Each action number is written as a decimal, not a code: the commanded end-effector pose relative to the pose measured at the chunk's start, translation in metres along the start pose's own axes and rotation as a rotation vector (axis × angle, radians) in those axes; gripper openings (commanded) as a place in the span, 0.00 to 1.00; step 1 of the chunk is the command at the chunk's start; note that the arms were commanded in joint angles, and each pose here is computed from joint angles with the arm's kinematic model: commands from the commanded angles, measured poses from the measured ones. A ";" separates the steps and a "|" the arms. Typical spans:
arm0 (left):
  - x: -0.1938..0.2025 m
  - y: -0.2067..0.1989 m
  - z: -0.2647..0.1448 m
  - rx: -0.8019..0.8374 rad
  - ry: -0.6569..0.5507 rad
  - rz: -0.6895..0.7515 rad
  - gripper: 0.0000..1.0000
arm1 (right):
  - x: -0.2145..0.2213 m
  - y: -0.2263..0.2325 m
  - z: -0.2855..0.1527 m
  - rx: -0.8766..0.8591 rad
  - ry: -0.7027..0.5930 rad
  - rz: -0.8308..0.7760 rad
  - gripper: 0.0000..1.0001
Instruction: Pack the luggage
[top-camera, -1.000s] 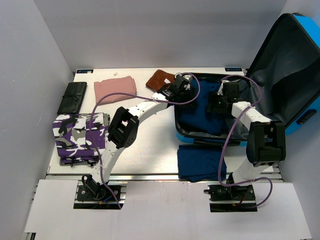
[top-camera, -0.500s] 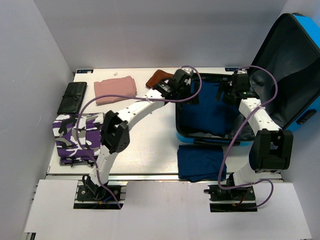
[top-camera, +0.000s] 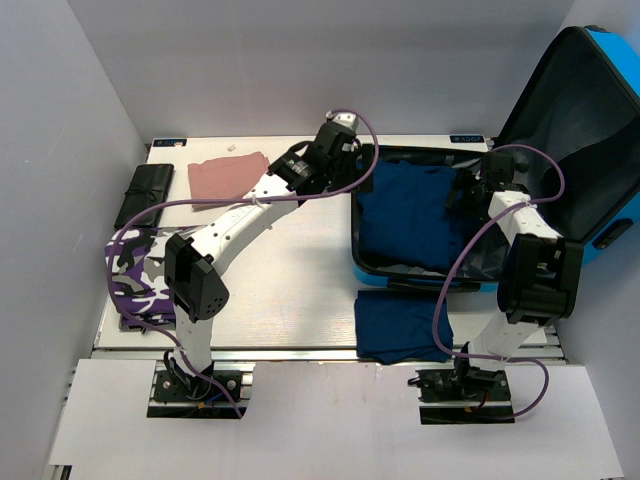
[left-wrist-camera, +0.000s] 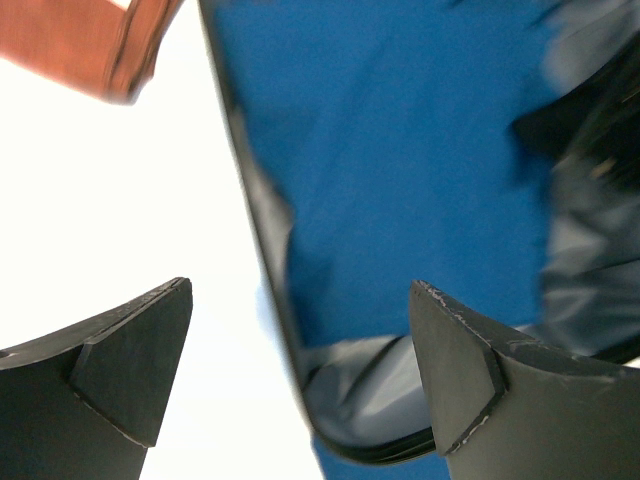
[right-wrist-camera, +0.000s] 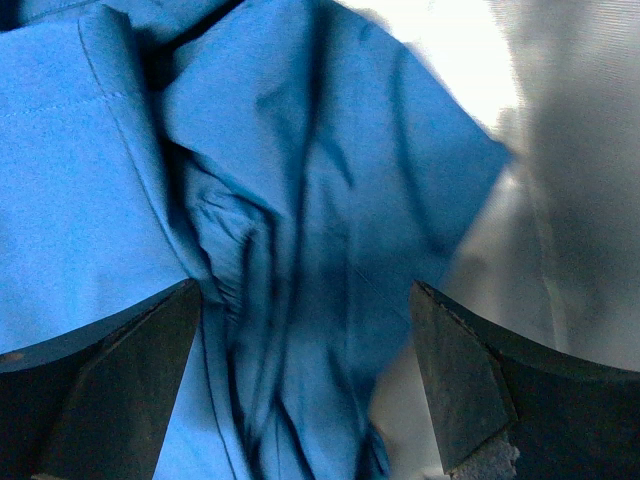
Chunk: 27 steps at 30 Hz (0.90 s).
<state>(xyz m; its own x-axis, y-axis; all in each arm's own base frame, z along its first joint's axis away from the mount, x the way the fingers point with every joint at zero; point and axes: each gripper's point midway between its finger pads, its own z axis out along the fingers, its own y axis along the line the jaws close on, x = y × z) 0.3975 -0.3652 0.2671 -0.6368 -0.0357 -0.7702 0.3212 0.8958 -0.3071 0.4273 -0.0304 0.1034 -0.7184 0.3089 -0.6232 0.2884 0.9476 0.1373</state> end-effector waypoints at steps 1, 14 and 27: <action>0.023 0.026 -0.005 -0.085 0.069 0.022 0.98 | -0.006 0.024 0.015 -0.148 -0.009 -0.004 0.89; 0.040 0.092 -0.055 -0.192 -0.002 -0.056 0.98 | -0.020 0.122 0.020 -0.710 -0.093 -0.056 0.30; 0.072 0.133 -0.076 -0.258 0.037 -0.140 0.98 | -0.011 0.133 0.035 -0.799 -0.054 -0.031 0.35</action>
<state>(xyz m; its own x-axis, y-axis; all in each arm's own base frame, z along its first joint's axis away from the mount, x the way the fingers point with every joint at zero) 0.3461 -0.2254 0.1997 -0.7085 -0.1045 -0.6980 0.0730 0.9728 -0.2198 0.4906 0.0793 0.0945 -0.6921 0.3167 -0.6486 -0.2458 0.7415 0.6243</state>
